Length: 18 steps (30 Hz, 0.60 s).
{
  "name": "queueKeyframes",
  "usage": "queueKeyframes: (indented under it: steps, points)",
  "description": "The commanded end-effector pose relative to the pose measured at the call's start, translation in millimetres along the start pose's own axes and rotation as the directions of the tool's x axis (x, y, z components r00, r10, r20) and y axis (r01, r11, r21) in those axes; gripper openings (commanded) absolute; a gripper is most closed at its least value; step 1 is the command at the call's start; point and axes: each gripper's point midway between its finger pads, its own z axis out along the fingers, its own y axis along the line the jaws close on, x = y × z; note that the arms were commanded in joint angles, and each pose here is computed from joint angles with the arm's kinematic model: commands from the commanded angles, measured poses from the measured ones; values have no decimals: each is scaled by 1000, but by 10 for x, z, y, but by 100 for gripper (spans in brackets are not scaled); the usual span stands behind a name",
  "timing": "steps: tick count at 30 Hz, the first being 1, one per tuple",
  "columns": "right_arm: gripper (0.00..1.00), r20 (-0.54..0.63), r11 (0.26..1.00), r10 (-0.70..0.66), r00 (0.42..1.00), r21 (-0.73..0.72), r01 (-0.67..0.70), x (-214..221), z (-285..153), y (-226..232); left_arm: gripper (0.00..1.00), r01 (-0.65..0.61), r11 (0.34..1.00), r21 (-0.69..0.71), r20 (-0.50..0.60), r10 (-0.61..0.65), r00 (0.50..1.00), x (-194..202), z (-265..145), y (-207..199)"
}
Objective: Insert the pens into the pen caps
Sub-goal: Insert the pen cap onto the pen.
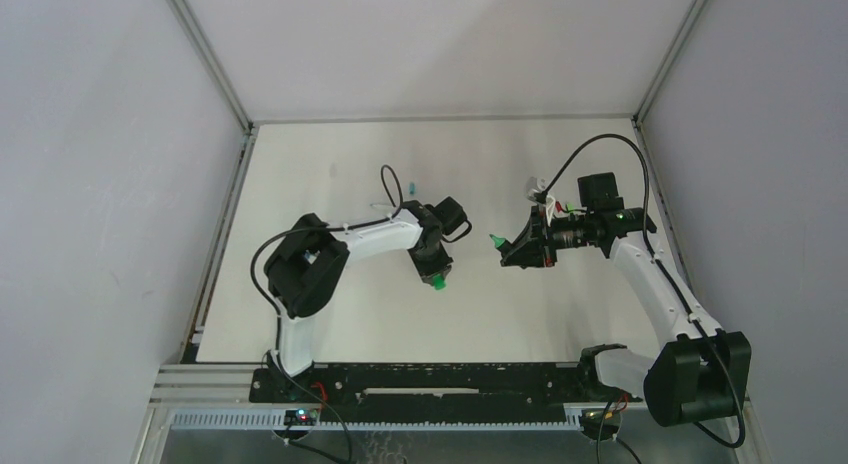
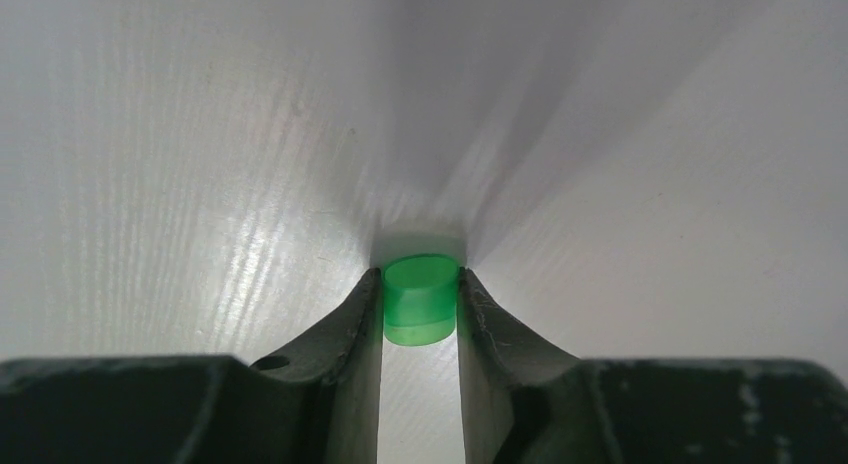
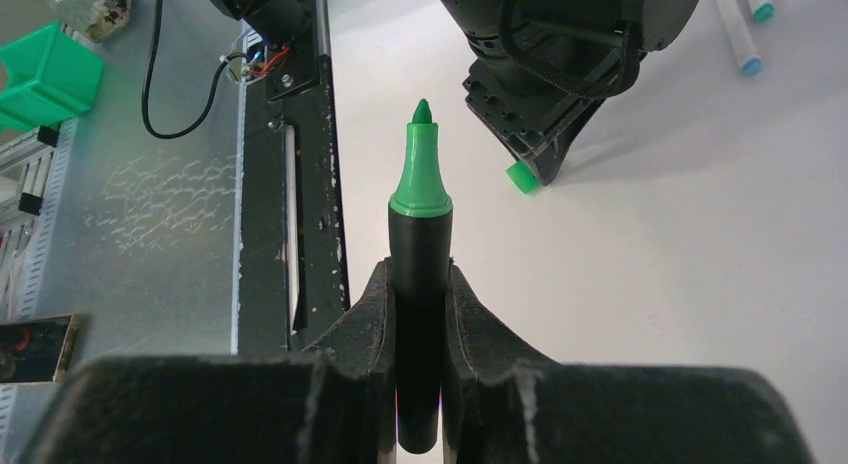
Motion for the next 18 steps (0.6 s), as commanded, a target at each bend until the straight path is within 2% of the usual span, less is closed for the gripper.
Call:
queueKeyframes:
  steps: [1, 5, 10, 15, 18]
  points:
    - [0, 33, 998, -54, 998, -19, 55, -160, -30, 41, 18, -38, 999, -33, 65, 40, 997, -155, -135, 186]
    - [0, 32, 998, -51, 998, -20, 52, -156, -27, 38, 18, -73, 988, -138, 51, 81, 995, -226, -38, 526]
    - [0, 33, 998, -50, 998, -21, 51, -156, -27, 38, 20, -119, 972, -200, 28, 128, 991, -246, 25, 851]
    - [0, 34, 998, -52, 998, -22, 53, -159, -28, 46, 33, -137, 971, -197, 17, 143, 990, -266, 15, 906]
    - [0, 35, 998, -56, 998, -22, 56, -161, -30, 49, 37, -141, 973, -183, -10, 142, 990, -234, 40, 880]
